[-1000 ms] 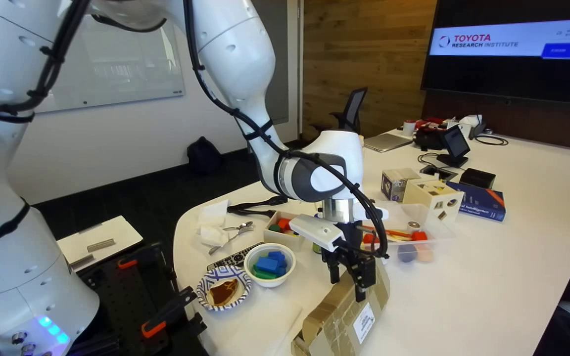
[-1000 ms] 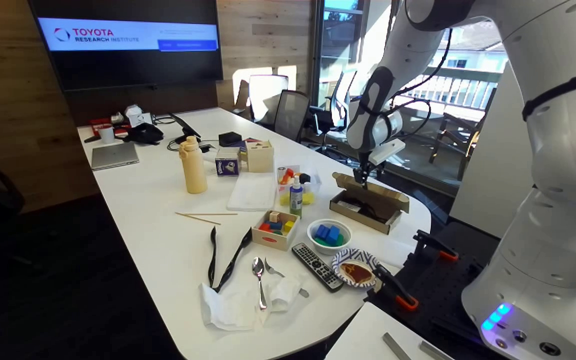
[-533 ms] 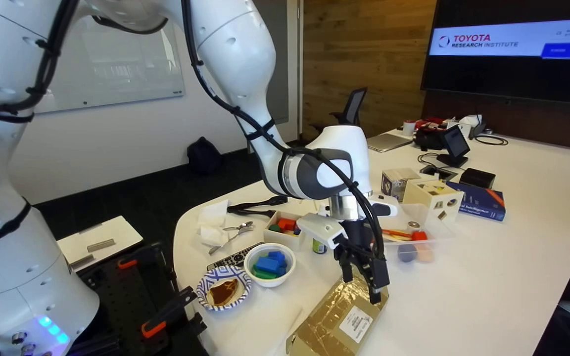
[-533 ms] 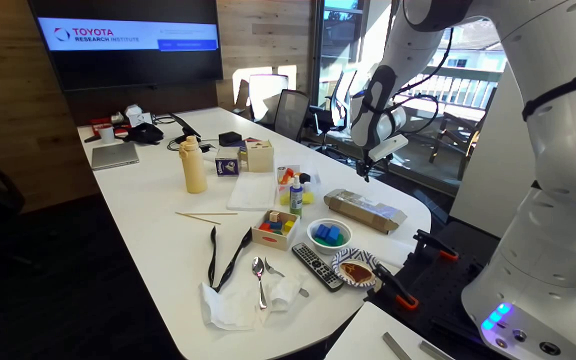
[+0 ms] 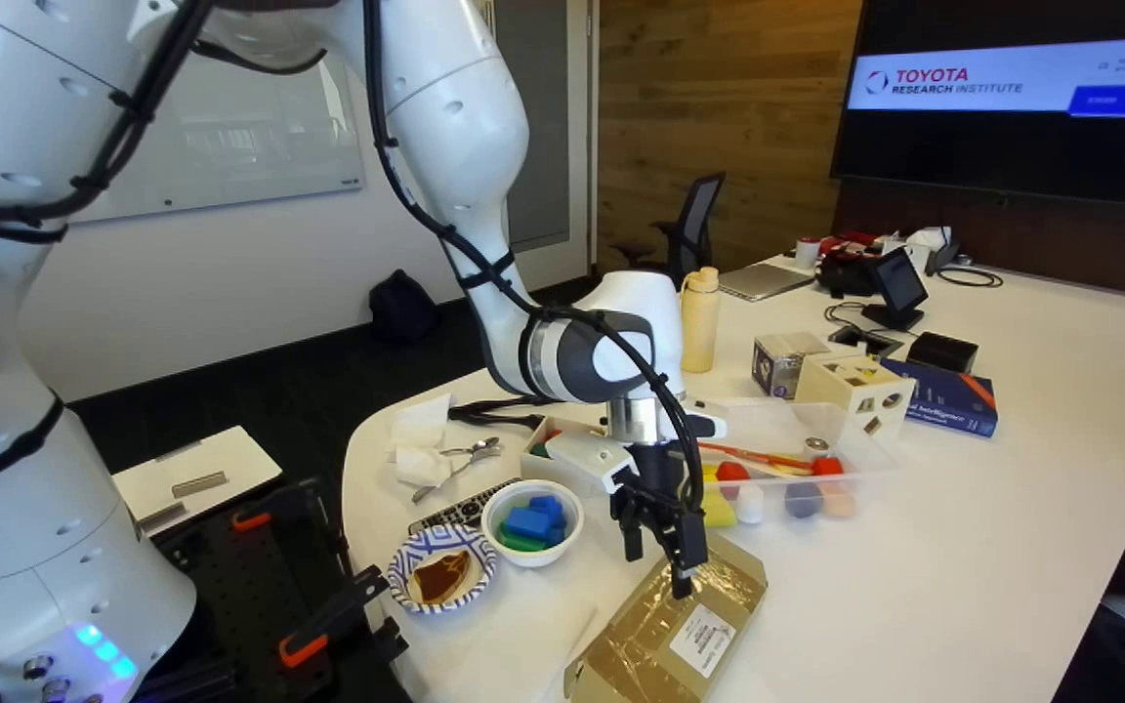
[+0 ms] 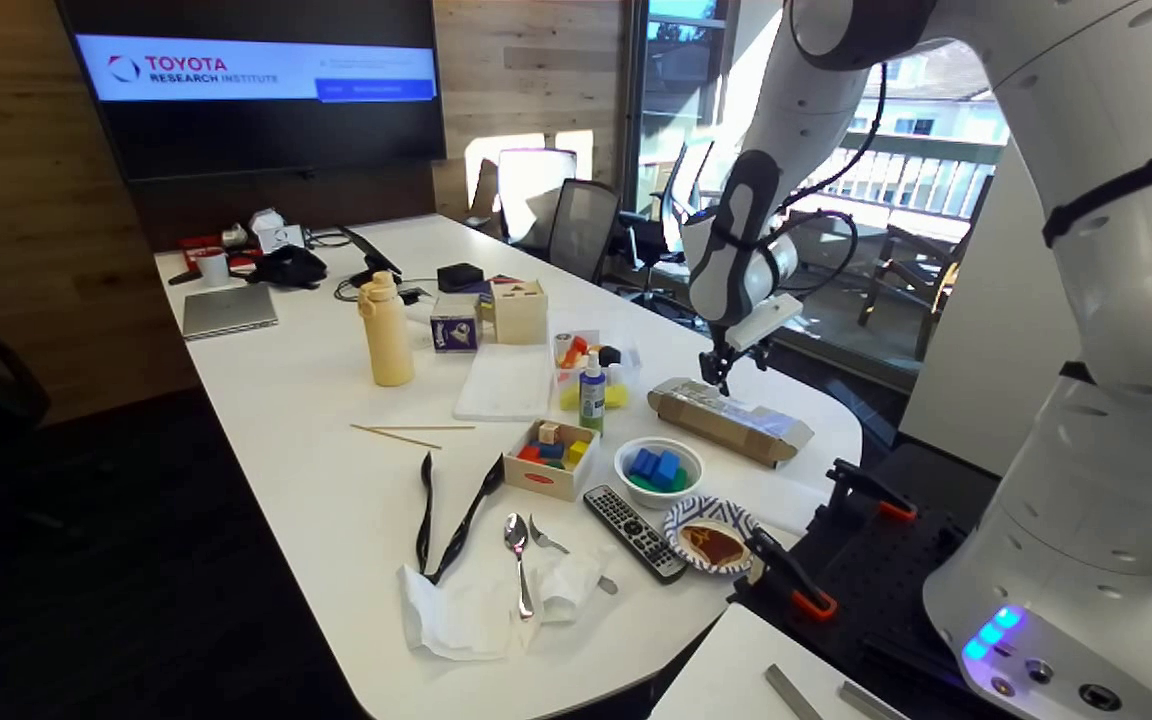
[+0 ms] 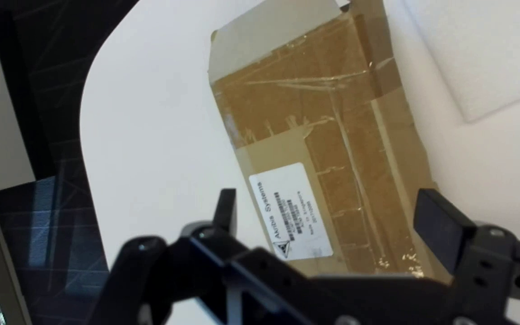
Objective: Open the cardboard box on the right
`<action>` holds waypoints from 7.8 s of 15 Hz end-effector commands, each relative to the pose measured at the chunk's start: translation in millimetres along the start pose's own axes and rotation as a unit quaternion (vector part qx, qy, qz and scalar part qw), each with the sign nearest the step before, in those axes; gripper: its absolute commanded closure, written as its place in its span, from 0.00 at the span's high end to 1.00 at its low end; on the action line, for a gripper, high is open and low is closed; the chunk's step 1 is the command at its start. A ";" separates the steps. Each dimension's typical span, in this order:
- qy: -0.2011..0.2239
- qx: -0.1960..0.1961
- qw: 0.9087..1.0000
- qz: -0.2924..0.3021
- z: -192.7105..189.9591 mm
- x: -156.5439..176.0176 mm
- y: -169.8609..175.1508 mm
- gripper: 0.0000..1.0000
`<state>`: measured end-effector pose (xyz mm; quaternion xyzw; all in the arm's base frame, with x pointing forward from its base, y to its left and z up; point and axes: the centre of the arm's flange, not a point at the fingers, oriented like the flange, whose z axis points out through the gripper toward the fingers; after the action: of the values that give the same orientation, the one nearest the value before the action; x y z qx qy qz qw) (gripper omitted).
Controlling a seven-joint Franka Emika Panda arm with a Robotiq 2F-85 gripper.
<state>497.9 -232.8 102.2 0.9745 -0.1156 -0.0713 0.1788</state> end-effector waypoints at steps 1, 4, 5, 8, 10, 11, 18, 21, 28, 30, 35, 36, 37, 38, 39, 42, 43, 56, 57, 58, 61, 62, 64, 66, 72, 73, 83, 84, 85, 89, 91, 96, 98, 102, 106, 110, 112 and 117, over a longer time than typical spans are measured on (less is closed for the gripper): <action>0.004 -0.041 0.999 -0.008 26.2 -13.7 -47.5 1.00; 0.030 -0.087 0.996 -0.008 46.0 -15.5 -80.6 1.00; 0.041 -0.102 0.994 -0.006 51.4 -14.1 -88.8 1.00; 0.062 -0.145 0.988 -0.001 62.5 -11.8 -107.7 1.00; 0.077 -0.172 0.982 0.005 66.7 -10.0 -114.9 1.00; 0.080 -0.183 0.980 0.007 68.4 -10.4 -117.9 1.00; 0.088 -0.234 0.968 0.017 96.1 -1.9 -126.9 1.00; 0.092 -0.243 0.965 0.026 103.4 2.7 -123.1 1.00; 0.113 -0.247 0.962 0.037 88.5 -8.5 -120.7 1.00; 0.123 -0.253 0.959 0.036 82.2 -12.5 -121.8 1.00; 0.136 -0.256 0.956 0.042 68.2 -19.9 -118.1 1.00; 0.139 -0.255 0.956 0.045 65.1 -21.5 -116.4 1.00; 0.143 -0.255 0.955 0.052 61.3 -22.8 -112.9 1.00; 0.147 -0.256 0.954 0.058 59.0 -23.0 -109.4 1.00; 0.150 -0.255 0.953 0.065 56.2 -23.1 -104.7 1.00; 0.159 -0.254 0.950 0.084 46.5 -25.1 -91.9 1.00; 0.162 -0.256 0.949 0.089 43.3 -25.8 -87.8 1.00; 0.188 -0.266 0.930 0.171 11.7 -6.4 -32.4 1.00; 0.189 -0.267 0.928 0.176 9.5 -3.6 -27.8 1.00; 0.190 -0.269 0.927 0.180 8.2 -0.6 -23.1 1.00; 0.188 -0.270 0.924 0.194 5.5 8.5 -7.9 1.00; 0.187 -0.270 0.923 0.198 5.6 11.7 -3.5 1.00; 0.185 -0.270 0.922 0.206 6.9 16.8 4.7 1.00; 0.181 -0.270 0.921 0.214 8.9 21.9 12.9 1.00; 0.169 -0.267 0.918 0.239 14.2 34.7 34.9 1.00; 0.166 -0.267 0.918 0.243 14.8 36.3 38.1 1.00; 0.136 -0.264 0.914 0.277 37.5 51.5 68.4 1.00; 0.133 -0.263 0.914 0.278 41.6 52.3 70.6 1.00; 0.128 -0.262 0.915 0.280 47.2 52.6 72.8 1.00; 0.107 -0.255 0.917 0.287 69.4 54.2 81.3 1.00; 0.096 -0.251 0.919 0.288 81.8 54.5 82.0 1.00; 0.070 -0.236 0.926 0.287 114.7 56.1 73.1 1.00; 0.059 -0.235 0.928 0.283 128.5 57.2 67.8 1.00; 0.036 -0.226 0.933 0.278 148.9 57.6 61.0 1.00; 0.031 -0.220 0.935 0.275 151.4 56.7 61.7 1.00; 0.023 -0.195 0.941 0.276 155.7 48.8 61.0 1.00; 0.020 -0.187 0.942 0.277 155.7 46.2 60.3 1.00; 0.008 -0.142 0.949 0.280 129.6 31.5 64.0 1.00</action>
<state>507.4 -358.2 -9.2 0.8489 -0.3682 -0.0069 0.3792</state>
